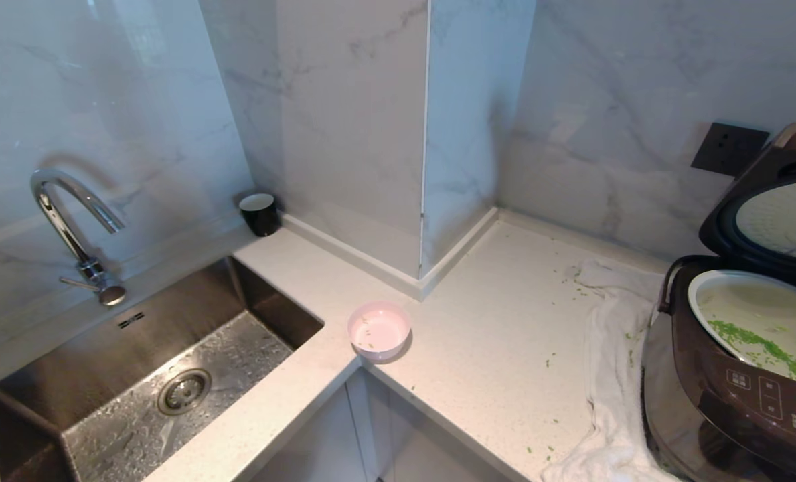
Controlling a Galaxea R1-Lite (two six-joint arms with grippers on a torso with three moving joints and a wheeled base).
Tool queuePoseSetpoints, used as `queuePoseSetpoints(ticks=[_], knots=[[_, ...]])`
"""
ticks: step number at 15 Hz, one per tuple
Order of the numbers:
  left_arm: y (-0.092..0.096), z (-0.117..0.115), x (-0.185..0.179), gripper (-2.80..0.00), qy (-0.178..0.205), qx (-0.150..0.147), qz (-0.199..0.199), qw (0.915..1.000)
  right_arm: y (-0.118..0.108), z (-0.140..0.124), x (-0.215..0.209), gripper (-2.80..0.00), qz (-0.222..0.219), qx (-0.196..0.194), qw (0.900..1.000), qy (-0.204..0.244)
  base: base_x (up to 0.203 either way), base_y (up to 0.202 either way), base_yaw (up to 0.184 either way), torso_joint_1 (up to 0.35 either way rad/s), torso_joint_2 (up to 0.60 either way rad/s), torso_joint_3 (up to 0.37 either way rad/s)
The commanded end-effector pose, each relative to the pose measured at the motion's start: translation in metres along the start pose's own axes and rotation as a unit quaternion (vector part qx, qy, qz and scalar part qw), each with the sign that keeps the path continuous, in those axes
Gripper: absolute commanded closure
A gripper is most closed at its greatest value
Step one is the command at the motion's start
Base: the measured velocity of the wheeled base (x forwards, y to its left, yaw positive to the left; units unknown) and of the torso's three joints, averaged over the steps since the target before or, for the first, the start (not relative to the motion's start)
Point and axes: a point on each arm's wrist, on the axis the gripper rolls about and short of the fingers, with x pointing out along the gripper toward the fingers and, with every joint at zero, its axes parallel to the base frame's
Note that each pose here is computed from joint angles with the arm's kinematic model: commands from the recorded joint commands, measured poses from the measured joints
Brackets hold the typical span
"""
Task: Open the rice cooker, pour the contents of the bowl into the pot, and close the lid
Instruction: Pour the water from the bowl into the rice cooker
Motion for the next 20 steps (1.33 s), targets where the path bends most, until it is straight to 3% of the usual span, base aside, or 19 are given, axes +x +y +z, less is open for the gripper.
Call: queuePoseSetpoints(ticks=[1,5,8,11,13,15,17,20], knots=[[0.000,-0.004,0.001,0.00,0.006,-0.005,0.000,1.0000,0.000,-0.007,0.002,0.00,0.001,0.000,1.000,0.012,0.000,0.000,0.000,0.000,0.00,0.000],[0.000,-0.004,0.001,0.00,0.005,-0.019,0.006,0.9998,0.000,-0.007,0.002,0.00,0.001,0.000,1.000,0.013,0.000,0.000,0.000,0.000,0.00,0.000],[0.000,-0.003,0.001,0.00,0.004,-0.006,0.001,1.0000,0.000,-0.007,0.002,0.00,0.001,0.000,1.000,0.013,0.000,0.000,0.000,0.000,0.00,0.000],[0.000,-0.003,0.001,0.00,0.004,-0.033,0.007,0.9994,0.000,-0.006,0.001,0.00,0.002,-0.007,1.000,0.009,0.000,0.000,0.000,0.000,0.00,0.000],[0.000,-0.003,0.001,0.00,0.004,-0.032,0.006,0.9994,0.000,0.019,-0.001,0.00,0.011,-0.009,1.000,-0.012,0.000,0.000,0.000,0.000,0.00,0.000],[0.000,-0.004,0.001,0.00,0.004,-0.032,0.003,0.9995,0.001,0.050,0.008,0.00,0.039,0.000,0.999,0.008,0.000,0.000,0.000,0.000,0.00,0.000],[0.000,-0.004,0.001,0.00,0.004,-0.031,0.002,0.9995,0.003,0.079,0.028,0.00,0.097,0.012,0.994,0.047,0.000,0.000,0.000,0.000,0.00,0.000],[0.000,-0.004,0.001,0.00,0.004,-0.032,0.002,0.9995,0.007,0.114,0.075,0.00,0.185,0.033,0.976,0.112,0.000,0.000,0.000,0.000,0.00,0.000]])
